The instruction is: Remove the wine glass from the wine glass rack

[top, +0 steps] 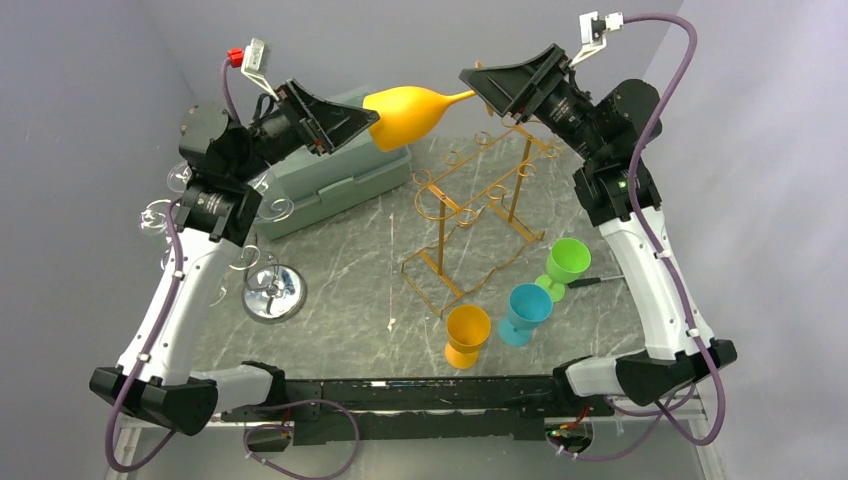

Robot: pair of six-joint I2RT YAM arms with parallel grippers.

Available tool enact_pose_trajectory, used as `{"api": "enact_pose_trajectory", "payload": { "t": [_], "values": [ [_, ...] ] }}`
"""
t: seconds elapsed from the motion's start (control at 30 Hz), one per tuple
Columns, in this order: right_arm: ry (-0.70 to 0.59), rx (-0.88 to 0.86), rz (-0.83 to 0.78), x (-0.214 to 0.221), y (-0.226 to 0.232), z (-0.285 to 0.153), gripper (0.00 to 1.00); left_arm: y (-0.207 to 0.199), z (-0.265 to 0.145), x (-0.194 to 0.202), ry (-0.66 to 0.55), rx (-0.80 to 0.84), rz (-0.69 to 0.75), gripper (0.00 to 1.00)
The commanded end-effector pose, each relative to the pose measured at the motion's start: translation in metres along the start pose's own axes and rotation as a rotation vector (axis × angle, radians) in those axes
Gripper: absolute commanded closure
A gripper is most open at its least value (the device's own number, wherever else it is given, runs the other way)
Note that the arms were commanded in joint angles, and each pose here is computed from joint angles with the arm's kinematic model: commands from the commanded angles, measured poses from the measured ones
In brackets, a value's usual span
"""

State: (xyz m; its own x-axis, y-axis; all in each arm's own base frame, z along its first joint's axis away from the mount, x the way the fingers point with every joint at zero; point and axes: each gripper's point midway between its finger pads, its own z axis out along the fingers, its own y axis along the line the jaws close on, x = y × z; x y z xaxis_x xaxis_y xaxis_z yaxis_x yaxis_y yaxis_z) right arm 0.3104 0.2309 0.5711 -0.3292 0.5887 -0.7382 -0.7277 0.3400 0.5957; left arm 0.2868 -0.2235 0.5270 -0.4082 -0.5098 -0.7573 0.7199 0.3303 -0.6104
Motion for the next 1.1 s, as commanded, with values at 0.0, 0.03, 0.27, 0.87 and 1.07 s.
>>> {"api": "enact_pose_trajectory", "payload": {
  "t": [0.0,0.03,0.27,0.87,1.07],
  "values": [
    [-0.024,-0.162,0.027,-0.012,0.039,-0.003,0.46,-0.043,-0.009,-0.012,-0.020,0.181,-0.022,0.20],
    [-0.021,-0.171,0.034,-0.012,0.039,-0.002,0.46,-0.047,-0.010,-0.012,-0.022,0.199,-0.030,0.21],
    [0.005,-0.246,0.094,-0.002,0.036,0.003,0.45,-0.071,-0.017,-0.012,-0.007,0.340,-0.109,0.39],
    [0.058,0.000,0.018,0.031,-0.016,-0.012,0.01,-0.078,-0.058,0.017,0.164,0.078,-0.060,1.00],
    [0.068,0.246,-0.071,0.035,-0.050,-0.036,0.00,-0.065,-0.095,0.047,0.265,-0.114,-0.008,1.00]
  ]
}}
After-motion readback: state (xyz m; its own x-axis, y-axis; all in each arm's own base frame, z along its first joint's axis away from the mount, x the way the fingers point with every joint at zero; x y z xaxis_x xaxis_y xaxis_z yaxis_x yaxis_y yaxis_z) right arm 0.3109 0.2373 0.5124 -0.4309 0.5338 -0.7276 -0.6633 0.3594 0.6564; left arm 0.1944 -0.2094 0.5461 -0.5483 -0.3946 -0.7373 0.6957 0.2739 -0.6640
